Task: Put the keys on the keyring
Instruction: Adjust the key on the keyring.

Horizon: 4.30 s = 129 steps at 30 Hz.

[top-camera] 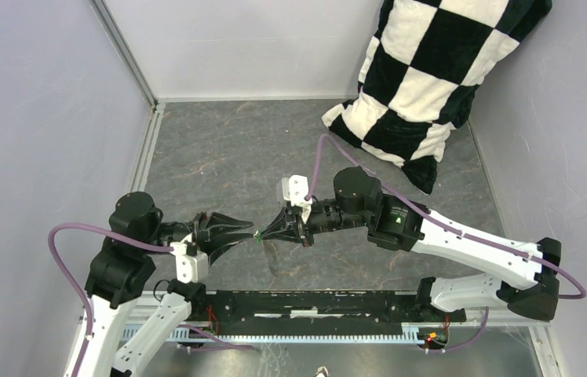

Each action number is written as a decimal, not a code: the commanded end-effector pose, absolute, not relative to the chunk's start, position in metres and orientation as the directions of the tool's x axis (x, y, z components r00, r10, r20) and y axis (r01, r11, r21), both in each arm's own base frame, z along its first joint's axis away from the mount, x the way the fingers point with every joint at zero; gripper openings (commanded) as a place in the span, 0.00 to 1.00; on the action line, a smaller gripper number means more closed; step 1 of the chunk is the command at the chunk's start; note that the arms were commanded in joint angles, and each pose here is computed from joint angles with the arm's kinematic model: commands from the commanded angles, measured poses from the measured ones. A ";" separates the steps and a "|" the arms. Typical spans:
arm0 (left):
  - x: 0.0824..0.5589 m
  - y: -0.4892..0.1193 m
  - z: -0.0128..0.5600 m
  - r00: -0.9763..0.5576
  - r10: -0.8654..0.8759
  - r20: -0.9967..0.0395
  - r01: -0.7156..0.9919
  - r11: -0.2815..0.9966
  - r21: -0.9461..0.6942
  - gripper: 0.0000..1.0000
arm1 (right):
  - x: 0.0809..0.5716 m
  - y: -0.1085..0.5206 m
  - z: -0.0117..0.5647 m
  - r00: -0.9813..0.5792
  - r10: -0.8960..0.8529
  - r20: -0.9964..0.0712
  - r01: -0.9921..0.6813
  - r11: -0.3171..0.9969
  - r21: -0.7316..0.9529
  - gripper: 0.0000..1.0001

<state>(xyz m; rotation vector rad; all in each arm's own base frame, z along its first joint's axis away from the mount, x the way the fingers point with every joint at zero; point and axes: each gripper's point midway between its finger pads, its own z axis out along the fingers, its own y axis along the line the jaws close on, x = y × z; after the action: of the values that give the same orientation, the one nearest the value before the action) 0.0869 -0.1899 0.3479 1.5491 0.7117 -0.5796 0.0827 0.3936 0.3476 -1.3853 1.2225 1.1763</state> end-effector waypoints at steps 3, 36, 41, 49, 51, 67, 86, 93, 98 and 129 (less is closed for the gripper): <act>0.079 -0.186 0.354 0.753 0.099 -0.650 0.656 -0.050 0.753 0.29 | 0.081 0.396 0.379 0.081 -0.051 -0.995 -0.990 -0.121 -0.074 0.00; 0.070 -0.185 0.339 0.757 0.091 -0.647 0.653 -0.094 0.751 0.02 | 0.088 0.398 0.385 -0.016 0.059 -0.998 -0.996 -0.089 0.010 0.01; 0.068 -0.185 0.338 0.749 0.086 -0.656 0.662 -0.096 0.743 0.02 | 0.087 0.398 0.385 -0.057 0.114 -0.992 -0.995 -0.089 0.047 0.01; 0.066 -0.185 0.336 0.731 0.082 -0.677 0.682 -0.097 0.725 0.02 | 0.086 0.391 0.393 -0.089 0.238 -0.967 -0.995 -0.074 0.074 0.01; 0.066 -0.185 0.335 0.726 0.087 -0.682 0.688 -0.094 0.720 0.02 | 0.087 0.390 0.393 -0.094 0.248 -0.964 -0.994 -0.068 0.080 0.01; 0.067 -0.184 0.347 0.712 0.094 -0.695 0.702 -0.073 0.709 0.29 | 0.093 0.390 0.373 -0.088 0.195 -0.977 -0.996 -0.026 0.084 0.01; 0.080 -0.197 0.360 0.333 0.039 -0.942 0.942 0.022 0.334 0.28 | 0.081 0.392 0.383 -0.009 0.178 -0.984 -0.995 -0.103 -0.010 0.01; 0.078 -0.198 0.356 0.328 0.037 -0.944 0.945 0.004 0.328 0.28 | 0.082 0.394 0.385 -0.006 0.180 -0.984 -0.995 -0.103 -0.012 0.01; 0.078 -0.199 0.352 0.320 0.036 -0.947 0.948 -0.008 0.320 0.27 | 0.082 0.395 0.387 -0.001 0.184 -0.983 -0.995 -0.100 -0.018 0.01; 0.092 -0.195 0.344 0.335 0.083 -0.939 0.938 0.068 0.341 0.02 | 0.104 0.391 0.381 0.143 -0.289 -0.947 -0.989 -0.080 -0.125 0.31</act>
<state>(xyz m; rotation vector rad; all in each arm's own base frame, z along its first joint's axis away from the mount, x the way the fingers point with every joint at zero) 0.0886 -0.1955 0.3418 1.3495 1.0437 -0.8832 0.1044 0.4007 0.4322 -1.3164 1.1058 1.1048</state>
